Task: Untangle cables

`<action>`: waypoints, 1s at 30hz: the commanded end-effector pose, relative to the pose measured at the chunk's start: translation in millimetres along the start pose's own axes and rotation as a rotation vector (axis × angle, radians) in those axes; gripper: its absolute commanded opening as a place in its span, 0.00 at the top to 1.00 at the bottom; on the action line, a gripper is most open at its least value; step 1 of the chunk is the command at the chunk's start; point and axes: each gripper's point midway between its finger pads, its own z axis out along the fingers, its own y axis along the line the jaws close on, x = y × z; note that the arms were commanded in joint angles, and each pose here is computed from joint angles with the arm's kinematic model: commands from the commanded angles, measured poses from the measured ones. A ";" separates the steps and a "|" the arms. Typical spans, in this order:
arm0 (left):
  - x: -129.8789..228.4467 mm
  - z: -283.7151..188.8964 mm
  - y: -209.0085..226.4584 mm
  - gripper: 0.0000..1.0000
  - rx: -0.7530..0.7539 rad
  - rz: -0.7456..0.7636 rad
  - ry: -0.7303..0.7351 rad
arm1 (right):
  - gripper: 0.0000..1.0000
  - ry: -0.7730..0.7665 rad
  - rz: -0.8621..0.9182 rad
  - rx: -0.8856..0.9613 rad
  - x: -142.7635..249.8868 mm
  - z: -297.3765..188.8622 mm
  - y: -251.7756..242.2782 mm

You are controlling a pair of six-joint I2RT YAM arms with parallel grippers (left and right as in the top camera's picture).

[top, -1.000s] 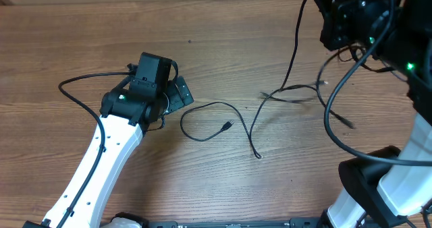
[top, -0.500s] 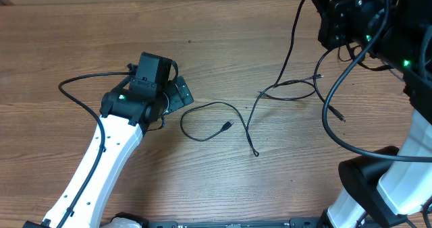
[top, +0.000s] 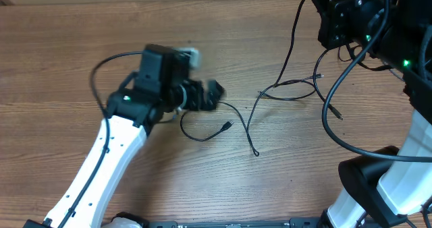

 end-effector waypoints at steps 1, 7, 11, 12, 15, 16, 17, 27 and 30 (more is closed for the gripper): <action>9.7 0.9 -58.2 0.00 0.232 0.389 0.010 | 0.96 -0.005 0.003 0.005 -1.3 0.6 -0.5; 11.3 14.6 -69.9 0.00 0.174 0.463 0.000 | 0.96 -0.003 0.006 -0.023 -1.0 0.6 4.5; 27.0 37.3 -73.4 0.00 0.120 0.623 0.052 | 0.96 -0.003 0.006 -0.023 -0.9 0.6 4.4; 29.2 45.9 -70.4 0.00 0.078 0.623 0.065 | 0.96 -0.003 0.006 -0.023 -1.0 0.6 4.4; 32.7 70.8 -65.4 0.00 0.000 0.607 0.083 | 0.96 -0.003 0.006 -0.023 -1.0 0.6 4.3; 32.5 78.3 -66.4 0.00 0.000 0.595 0.081 | 0.96 -0.003 0.006 -0.022 -1.0 0.6 4.2; 31.9 84.4 -68.6 0.00 0.009 0.582 0.076 | 0.96 -0.003 0.006 -0.023 -0.9 0.6 4.3; 23.7 119.0 -54.6 0.96 -0.049 0.544 0.050 | 0.96 -0.005 0.011 -0.006 -1.5 0.3 -1.2; 17.7 116.6 -42.1 0.96 -0.132 0.464 0.030 | 0.96 -0.005 0.011 -0.006 -1.4 0.3 -1.5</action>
